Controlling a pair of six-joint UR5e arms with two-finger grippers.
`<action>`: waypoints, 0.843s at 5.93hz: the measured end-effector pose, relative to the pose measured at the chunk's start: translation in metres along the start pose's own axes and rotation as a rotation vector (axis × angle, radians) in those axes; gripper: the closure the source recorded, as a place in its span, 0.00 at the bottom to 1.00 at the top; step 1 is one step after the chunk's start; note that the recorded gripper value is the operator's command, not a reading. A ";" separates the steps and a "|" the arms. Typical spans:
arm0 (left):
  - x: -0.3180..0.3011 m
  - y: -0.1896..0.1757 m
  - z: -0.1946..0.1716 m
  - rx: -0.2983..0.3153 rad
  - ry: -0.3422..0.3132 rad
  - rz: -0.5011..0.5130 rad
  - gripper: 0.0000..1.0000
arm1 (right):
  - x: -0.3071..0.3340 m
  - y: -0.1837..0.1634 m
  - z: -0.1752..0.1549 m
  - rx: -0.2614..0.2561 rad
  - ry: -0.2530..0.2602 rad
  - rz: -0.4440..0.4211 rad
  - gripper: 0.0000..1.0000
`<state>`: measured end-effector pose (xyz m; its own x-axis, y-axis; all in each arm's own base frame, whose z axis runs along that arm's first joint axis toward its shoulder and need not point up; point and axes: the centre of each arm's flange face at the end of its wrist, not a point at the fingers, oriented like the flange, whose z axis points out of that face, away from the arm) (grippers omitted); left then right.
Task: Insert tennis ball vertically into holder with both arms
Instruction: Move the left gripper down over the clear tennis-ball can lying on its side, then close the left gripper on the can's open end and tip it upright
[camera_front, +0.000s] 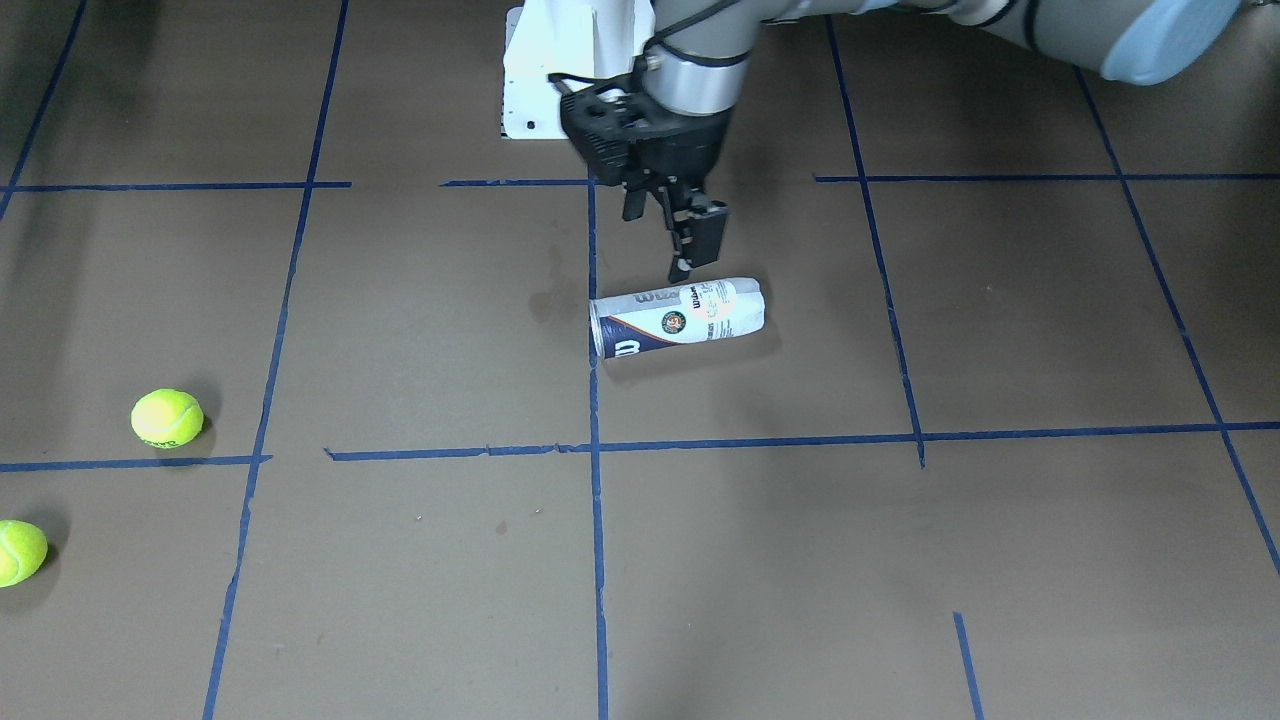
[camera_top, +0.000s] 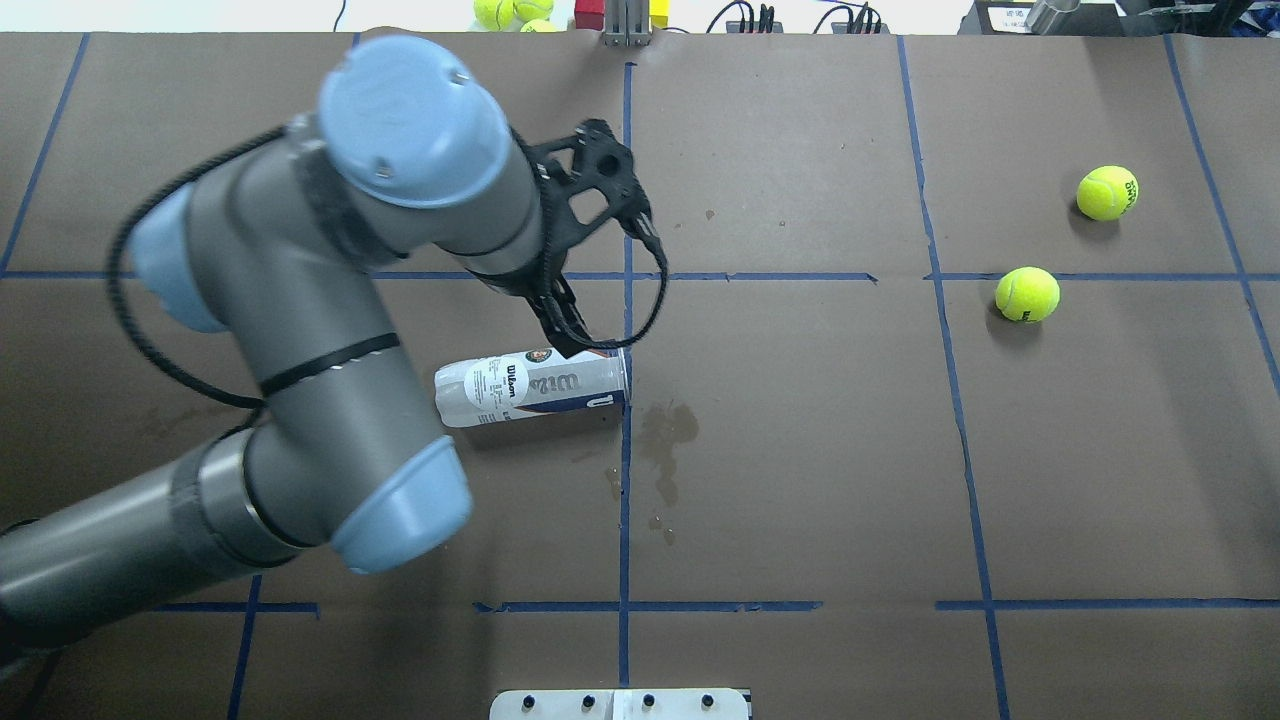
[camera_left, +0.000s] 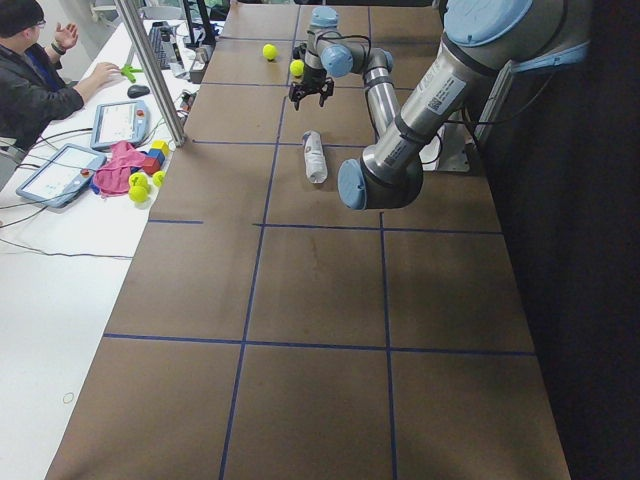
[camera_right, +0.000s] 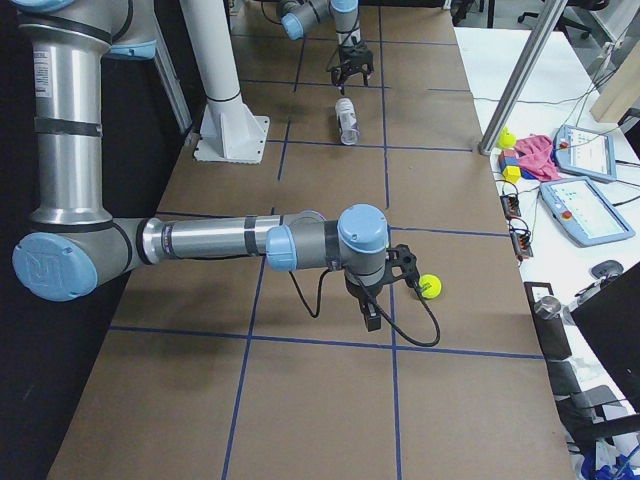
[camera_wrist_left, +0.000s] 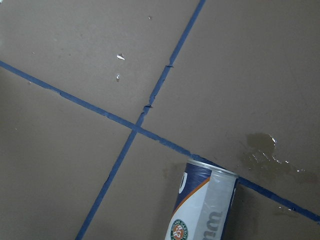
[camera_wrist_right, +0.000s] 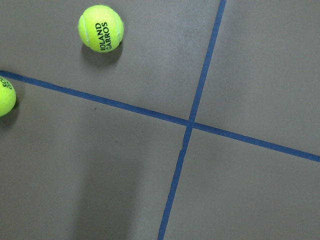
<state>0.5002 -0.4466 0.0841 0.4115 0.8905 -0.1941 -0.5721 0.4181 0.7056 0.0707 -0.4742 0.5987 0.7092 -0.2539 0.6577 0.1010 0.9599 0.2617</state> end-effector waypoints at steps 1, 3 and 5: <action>0.008 -0.012 0.024 -0.060 -0.025 0.043 0.00 | 0.000 0.000 0.000 0.000 0.000 0.000 0.00; 0.025 -0.020 0.067 -0.144 -0.061 0.113 0.00 | 0.000 0.000 0.000 0.001 0.000 -0.001 0.00; 0.044 -0.023 0.090 -0.183 -0.088 0.160 0.00 | 0.000 0.000 0.000 0.000 0.000 0.000 0.00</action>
<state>0.5957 -0.4329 0.1207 0.3607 0.9324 -0.0239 -0.7506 0.3054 0.5859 0.0707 -0.4742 0.5985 0.7092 -0.2543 0.6575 0.1011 0.9597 0.2622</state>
